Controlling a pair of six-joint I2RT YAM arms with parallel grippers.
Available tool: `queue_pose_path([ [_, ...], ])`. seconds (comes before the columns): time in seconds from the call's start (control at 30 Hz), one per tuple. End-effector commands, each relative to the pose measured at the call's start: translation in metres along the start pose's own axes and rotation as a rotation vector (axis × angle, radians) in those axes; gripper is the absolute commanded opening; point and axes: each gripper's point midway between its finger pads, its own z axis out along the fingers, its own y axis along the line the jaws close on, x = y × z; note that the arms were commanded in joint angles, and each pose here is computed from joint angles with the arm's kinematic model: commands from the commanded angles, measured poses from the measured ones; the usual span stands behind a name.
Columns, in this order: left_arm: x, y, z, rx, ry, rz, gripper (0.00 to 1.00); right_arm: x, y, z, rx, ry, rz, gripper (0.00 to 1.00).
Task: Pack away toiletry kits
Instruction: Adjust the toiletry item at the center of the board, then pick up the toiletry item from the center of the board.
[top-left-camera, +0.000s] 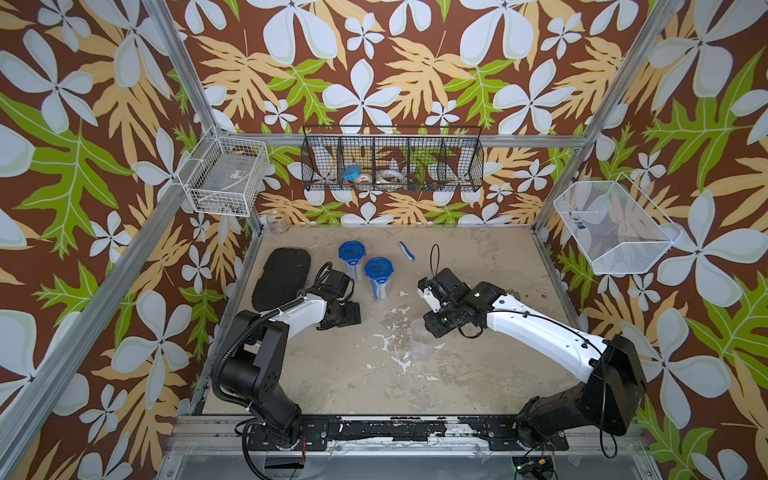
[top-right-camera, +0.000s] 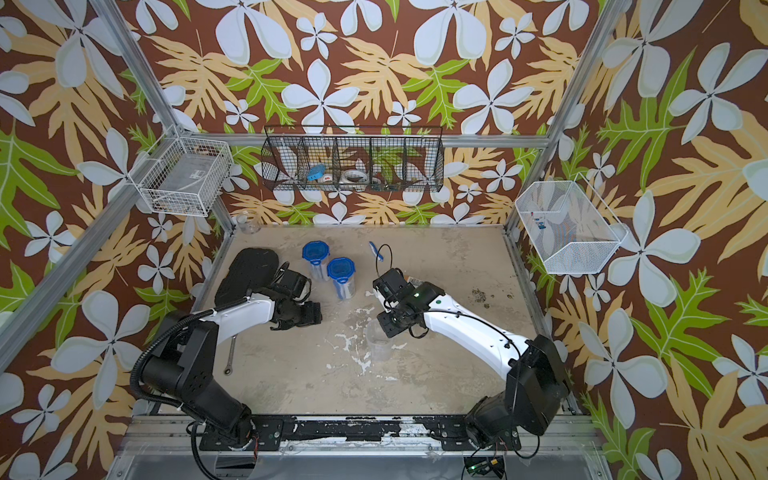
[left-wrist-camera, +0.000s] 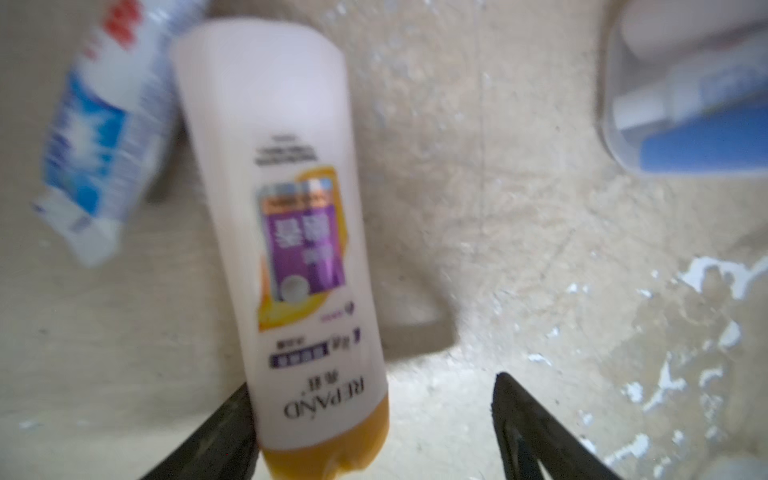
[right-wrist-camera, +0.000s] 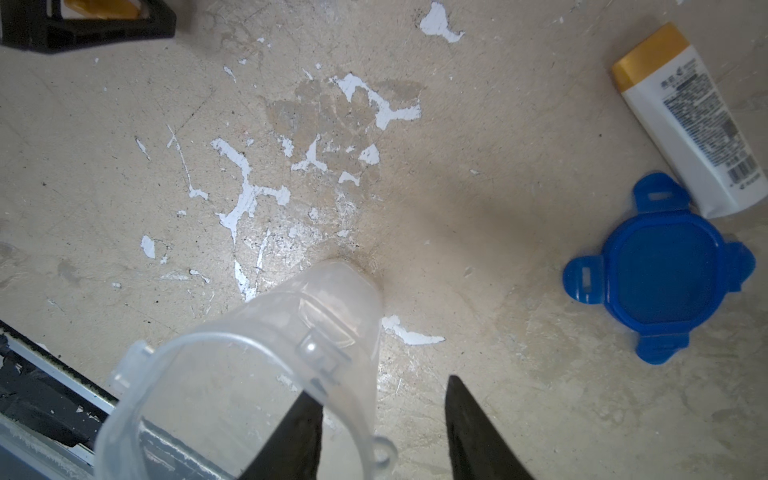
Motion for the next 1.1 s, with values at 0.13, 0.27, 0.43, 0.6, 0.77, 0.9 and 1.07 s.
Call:
queue_pose_path([
  [0.13, 0.009, -0.044, -0.005, 0.185, 0.000, 0.018, 0.86, -0.003, -0.005, -0.007, 0.025, -0.022, 0.014, 0.49],
  [0.27, 0.004, -0.045, -0.015, 0.175, -0.018, 0.070, 0.87, -0.003, -0.006, -0.011, 0.027, -0.033, 0.023, 0.58],
  [0.43, -0.012, -0.021, -0.041, 0.033, -0.104, 0.102, 0.87, -0.006, -0.008, -0.019, 0.038, -0.052, 0.032, 0.70],
  [0.6, -0.036, 0.005, -0.054, -0.013, -0.171, 0.040, 0.86, -0.006, -0.008, -0.019, 0.039, -0.052, 0.033, 0.78],
  [0.77, -0.067, 0.011, -0.051, -0.026, -0.214, 0.031, 0.84, -0.009, -0.005, -0.020, 0.027, -0.056, 0.033, 0.85],
  [0.9, -0.083, 0.003, -0.040, -0.012, -0.230, 0.043, 0.81, -0.009, -0.005, -0.023, 0.020, -0.064, 0.047, 0.90],
  [1.07, -0.083, 0.002, -0.019, -0.004, -0.195, 0.050, 0.79, -0.006, -0.012, -0.029, 0.031, -0.077, 0.068, 0.91],
])
